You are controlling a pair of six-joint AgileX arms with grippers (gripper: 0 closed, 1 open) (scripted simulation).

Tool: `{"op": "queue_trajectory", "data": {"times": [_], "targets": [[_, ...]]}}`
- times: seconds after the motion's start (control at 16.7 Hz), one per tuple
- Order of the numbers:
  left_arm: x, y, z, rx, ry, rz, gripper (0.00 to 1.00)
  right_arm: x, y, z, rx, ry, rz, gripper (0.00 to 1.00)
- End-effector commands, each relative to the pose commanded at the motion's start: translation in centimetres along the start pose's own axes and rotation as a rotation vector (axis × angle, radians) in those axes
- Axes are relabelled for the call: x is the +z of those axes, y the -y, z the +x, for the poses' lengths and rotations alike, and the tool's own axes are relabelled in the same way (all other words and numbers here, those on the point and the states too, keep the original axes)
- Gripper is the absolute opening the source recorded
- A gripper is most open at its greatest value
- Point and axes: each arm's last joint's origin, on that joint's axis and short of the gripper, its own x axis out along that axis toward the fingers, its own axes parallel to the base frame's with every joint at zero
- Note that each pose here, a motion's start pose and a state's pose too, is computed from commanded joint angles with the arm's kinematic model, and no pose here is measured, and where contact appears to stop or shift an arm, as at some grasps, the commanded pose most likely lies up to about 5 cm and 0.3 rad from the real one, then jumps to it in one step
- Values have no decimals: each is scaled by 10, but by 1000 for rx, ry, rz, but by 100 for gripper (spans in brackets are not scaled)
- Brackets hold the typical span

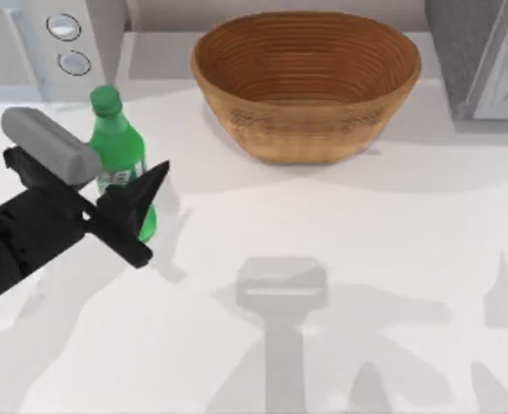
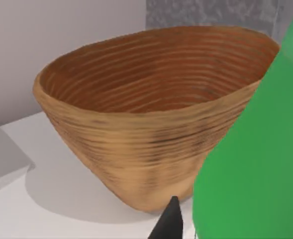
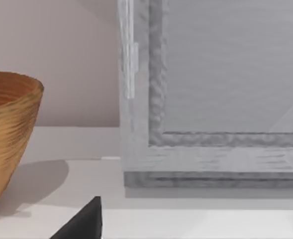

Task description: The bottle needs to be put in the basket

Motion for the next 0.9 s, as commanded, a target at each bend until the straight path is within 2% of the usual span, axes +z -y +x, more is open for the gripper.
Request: {"op": "queue_trajectory", "data": {"times": [0.24,0.42,0.66,0.9], "targets": [[42,-4,70,152,-13,-12,0,0,0,0,0,0,0,100],[83,7,131,287,7,-22,0,0,0,0,0,0,0,100],[123,43,198,479,21,-45,0,0,0,0,0,0,0,100],[152,85,235,652,36,-67,0,0,0,0,0,0,0,100]]}}
